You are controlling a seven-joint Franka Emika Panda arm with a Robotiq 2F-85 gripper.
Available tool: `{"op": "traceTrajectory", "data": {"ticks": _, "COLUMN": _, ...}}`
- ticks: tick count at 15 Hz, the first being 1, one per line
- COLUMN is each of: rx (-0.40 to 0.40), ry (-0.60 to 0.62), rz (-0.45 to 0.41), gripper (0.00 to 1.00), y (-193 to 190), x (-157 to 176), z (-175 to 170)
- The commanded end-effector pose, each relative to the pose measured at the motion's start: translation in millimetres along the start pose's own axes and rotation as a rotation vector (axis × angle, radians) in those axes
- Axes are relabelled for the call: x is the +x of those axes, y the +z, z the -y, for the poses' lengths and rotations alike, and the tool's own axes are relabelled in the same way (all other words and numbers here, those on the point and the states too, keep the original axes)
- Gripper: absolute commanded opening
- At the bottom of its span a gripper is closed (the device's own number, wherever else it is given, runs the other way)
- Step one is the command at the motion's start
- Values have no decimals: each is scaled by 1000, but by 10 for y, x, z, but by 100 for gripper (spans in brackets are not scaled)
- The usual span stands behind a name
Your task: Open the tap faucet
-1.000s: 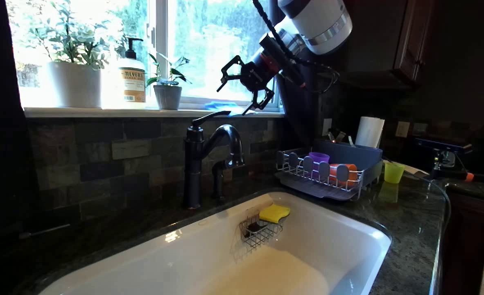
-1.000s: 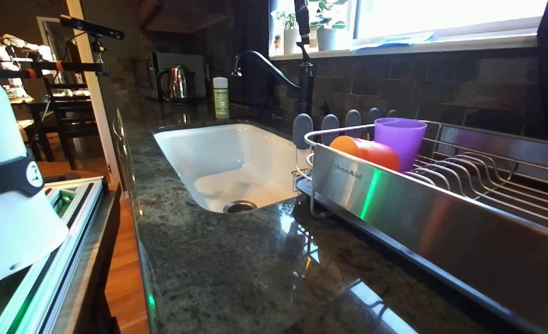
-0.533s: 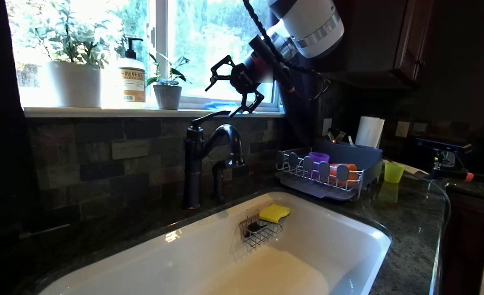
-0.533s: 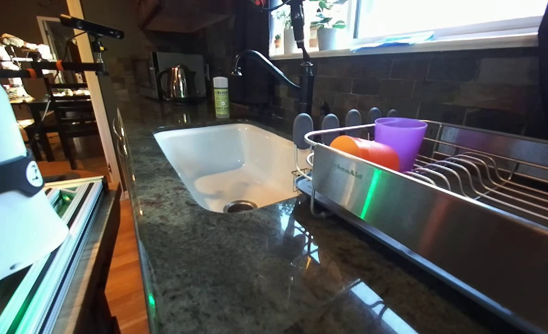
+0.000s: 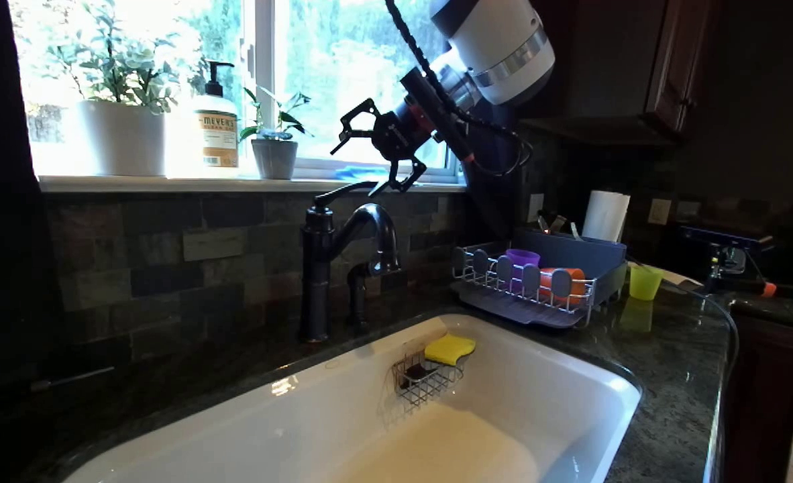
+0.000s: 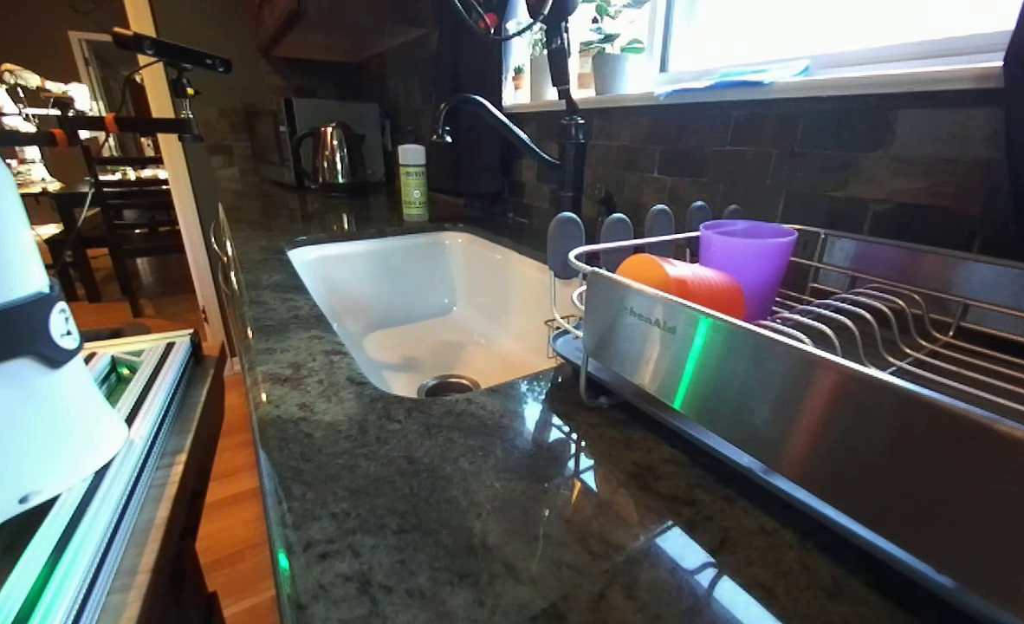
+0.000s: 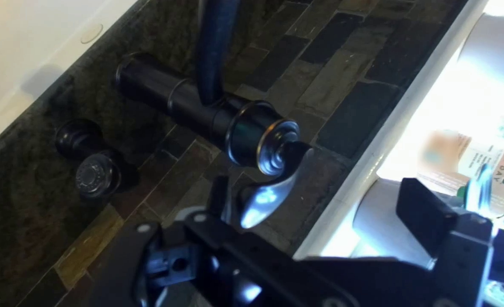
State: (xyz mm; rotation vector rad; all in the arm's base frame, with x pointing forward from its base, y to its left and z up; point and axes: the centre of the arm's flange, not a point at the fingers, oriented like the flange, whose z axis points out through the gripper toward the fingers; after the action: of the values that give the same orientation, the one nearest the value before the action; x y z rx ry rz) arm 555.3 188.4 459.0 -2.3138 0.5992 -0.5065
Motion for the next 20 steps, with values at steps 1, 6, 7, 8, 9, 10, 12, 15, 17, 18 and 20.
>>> {"op": "traceTrajectory", "data": {"ticks": 1, "rx": 74, "ry": 2, "rz": -7, "gripper": 100, "y": 68, "x": -6, "z": 141}}
{"op": "traceTrajectory", "data": {"ticks": 6, "rx": 141, "ry": -14, "rz": -23, "gripper": 100, "y": 99, "x": 33, "z": 289}}
{"op": "traceTrajectory", "data": {"ticks": 7, "rx": 150, "ry": -23, "rz": -26, "gripper": 100, "y": 110, "x": 41, "z": 303}}
{"op": "traceTrajectory", "data": {"ticks": 8, "rx": 155, "ry": -27, "rz": -28, "gripper": 100, "y": 118, "x": 43, "z": 311}}
{"op": "traceTrajectory", "data": {"ticks": 9, "rx": 161, "ry": -33, "rz": -32, "gripper": 100, "y": 118, "x": 46, "z": 320}}
{"op": "traceTrajectory", "data": {"ticks": 10, "rx": 160, "ry": -37, "rz": -28, "gripper": 100, "y": 121, "x": 47, "z": 328}}
{"op": "traceTrajectory", "data": {"ticks": 12, "rx": 61, "ry": -44, "rz": 44, "gripper": 100, "y": 36, "x": -26, "z": 365}}
{"op": "traceTrajectory", "data": {"ticks": 15, "rx": -10, "ry": -127, "rz": 45, "gripper": 100, "y": -290, "x": -116, "z": 493}}
{"op": "traceTrajectory", "data": {"ticks": 17, "rx": -26, "ry": -171, "rz": 24, "gripper": 100, "y": -540, "x": -105, "z": 605}}
{"op": "traceTrajectory", "data": {"ticks": 18, "rx": -38, "ry": -190, "rz": 18, "gripper": 100, "y": -673, "x": -96, "z": 666}}
{"op": "traceTrajectory", "data": {"ticks": 20, "rx": -82, "ry": -237, "rz": 35, "gripper": 100, "y": -870, "x": -95, "z": 719}}
